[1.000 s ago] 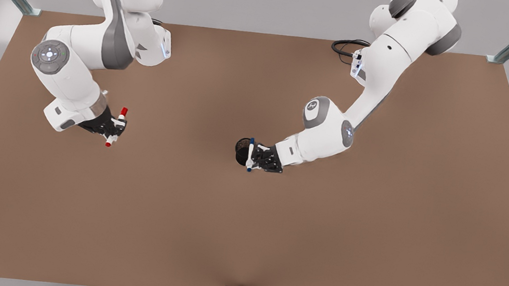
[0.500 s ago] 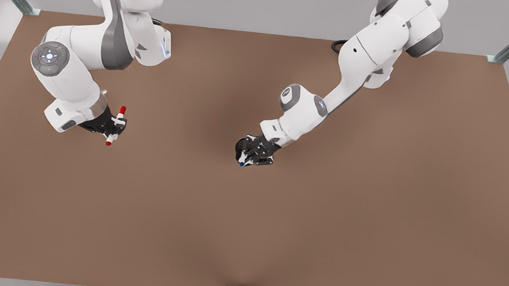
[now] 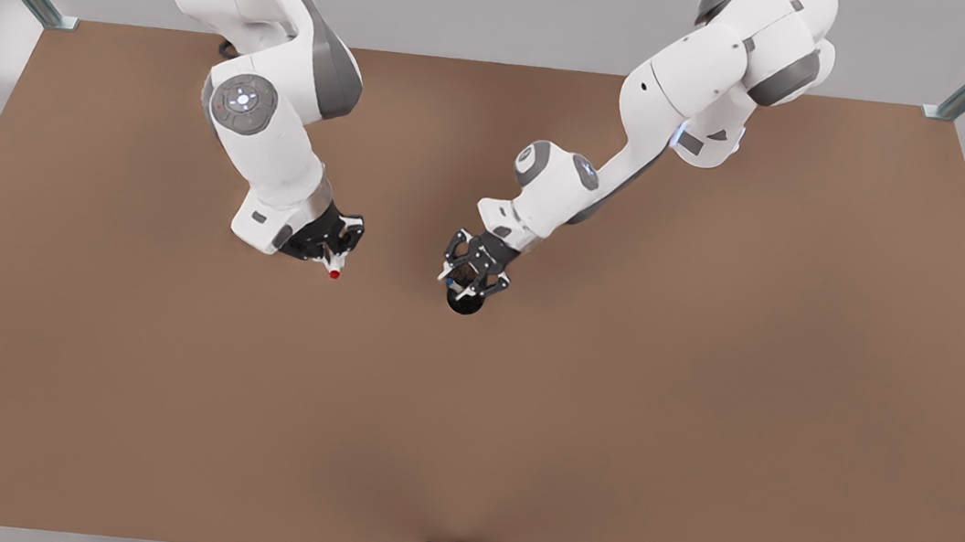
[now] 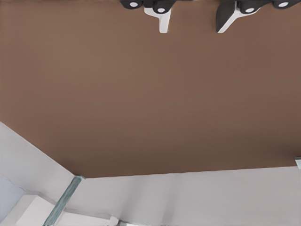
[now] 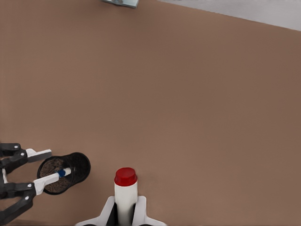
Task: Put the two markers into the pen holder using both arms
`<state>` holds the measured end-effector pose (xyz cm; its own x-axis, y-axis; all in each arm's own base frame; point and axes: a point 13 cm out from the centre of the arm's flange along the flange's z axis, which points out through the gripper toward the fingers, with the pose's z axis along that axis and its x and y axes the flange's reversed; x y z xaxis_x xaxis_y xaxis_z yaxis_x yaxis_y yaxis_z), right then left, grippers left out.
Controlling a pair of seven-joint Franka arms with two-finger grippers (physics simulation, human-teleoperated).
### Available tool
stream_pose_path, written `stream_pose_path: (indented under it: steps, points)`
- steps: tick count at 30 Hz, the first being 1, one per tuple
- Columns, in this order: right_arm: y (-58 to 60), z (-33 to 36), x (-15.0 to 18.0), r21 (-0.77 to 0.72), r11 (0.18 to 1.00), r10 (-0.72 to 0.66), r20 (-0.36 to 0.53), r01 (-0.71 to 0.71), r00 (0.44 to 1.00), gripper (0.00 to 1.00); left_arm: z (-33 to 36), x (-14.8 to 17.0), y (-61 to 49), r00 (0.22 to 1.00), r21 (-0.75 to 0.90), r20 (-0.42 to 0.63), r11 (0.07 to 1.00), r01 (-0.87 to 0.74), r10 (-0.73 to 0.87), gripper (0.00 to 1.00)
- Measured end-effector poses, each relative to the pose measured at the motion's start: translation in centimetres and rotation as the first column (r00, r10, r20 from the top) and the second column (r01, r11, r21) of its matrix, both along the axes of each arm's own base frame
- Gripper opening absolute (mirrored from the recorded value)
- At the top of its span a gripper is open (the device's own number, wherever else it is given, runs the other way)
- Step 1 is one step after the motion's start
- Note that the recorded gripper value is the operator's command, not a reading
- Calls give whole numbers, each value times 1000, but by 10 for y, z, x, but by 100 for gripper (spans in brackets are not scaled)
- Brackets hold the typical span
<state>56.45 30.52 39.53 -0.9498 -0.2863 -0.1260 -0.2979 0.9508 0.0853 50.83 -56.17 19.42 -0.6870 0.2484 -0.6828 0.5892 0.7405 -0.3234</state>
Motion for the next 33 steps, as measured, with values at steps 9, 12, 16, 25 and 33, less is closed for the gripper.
stream_pose_path:
  steps: [9,12,16,25,33]
  points:
    - [78,-18,39,109,991,56,222,-82,973,21,257,269,342,994,89,50,991,-105,101,100]
    - [121,-43,17,146,976,113,301,-163,947,21,301,224,379,997,355,-83,935,19,11,100]
    - [172,-46,12,197,942,160,446,-271,880,21,334,127,453,956,573,-230,819,-20,185,100]
    - [207,-101,-9,291,883,150,568,-368,809,21,279,91,483,822,600,-434,799,-42,369,100]
    - [206,-108,-27,363,845,91,625,-392,775,21,255,87,493,743,611,-490,787,-81,456,100]
